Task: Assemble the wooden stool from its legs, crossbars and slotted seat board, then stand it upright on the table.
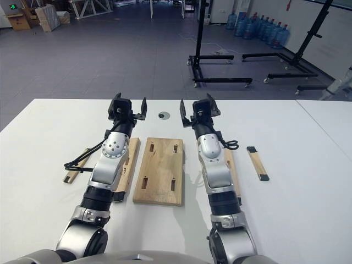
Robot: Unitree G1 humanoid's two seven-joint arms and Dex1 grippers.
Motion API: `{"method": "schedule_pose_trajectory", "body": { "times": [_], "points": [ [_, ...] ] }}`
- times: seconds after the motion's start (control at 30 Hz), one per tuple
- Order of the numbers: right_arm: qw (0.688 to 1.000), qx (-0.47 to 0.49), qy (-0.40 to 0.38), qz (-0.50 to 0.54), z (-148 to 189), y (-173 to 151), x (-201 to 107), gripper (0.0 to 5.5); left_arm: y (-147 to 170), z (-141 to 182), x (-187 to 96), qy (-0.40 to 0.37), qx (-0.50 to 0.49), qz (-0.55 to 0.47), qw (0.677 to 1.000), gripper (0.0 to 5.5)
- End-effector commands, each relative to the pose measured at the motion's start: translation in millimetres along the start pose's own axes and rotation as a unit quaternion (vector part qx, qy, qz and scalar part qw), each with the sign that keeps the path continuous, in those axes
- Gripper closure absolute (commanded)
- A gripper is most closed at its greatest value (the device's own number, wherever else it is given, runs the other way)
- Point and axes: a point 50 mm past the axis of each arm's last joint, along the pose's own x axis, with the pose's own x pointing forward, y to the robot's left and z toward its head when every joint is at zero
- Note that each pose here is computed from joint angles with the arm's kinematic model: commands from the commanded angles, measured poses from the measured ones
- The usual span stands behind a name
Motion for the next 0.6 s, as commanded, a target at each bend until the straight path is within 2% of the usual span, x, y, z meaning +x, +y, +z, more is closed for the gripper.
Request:
{"method": "schedule_pose_trajectory", "body": {
  "times": [0.03,0.37,0.43,0.53,0.6],
  "points": [
    [1.000,-0.011,0.011,-0.001,0,-7,2,1.11,-6,0,0,0.008,-0.020,-0.009,1.000,1.17],
    [1.000,-0.018,0.014,-0.004,0,-14,6,1.11,-18,6,-1,-0.020,-0.031,-0.059,0.998,1.17],
    [0.999,0.000,0.031,-0.037,-3,-35,5,1.11,-22,8,-3,-0.029,-0.022,-0.073,0.997,1.17],
    [0.993,0.025,0.072,-0.088,-13,-95,-6,1.11,-16,1,-8,-0.013,-0.025,-0.055,0.998,1.17],
    [0.991,0.033,0.105,-0.082,-18,-125,-16,1.11,-14,-2,-10,-0.006,-0.024,-0.044,0.999,1.17]
  ]
}}
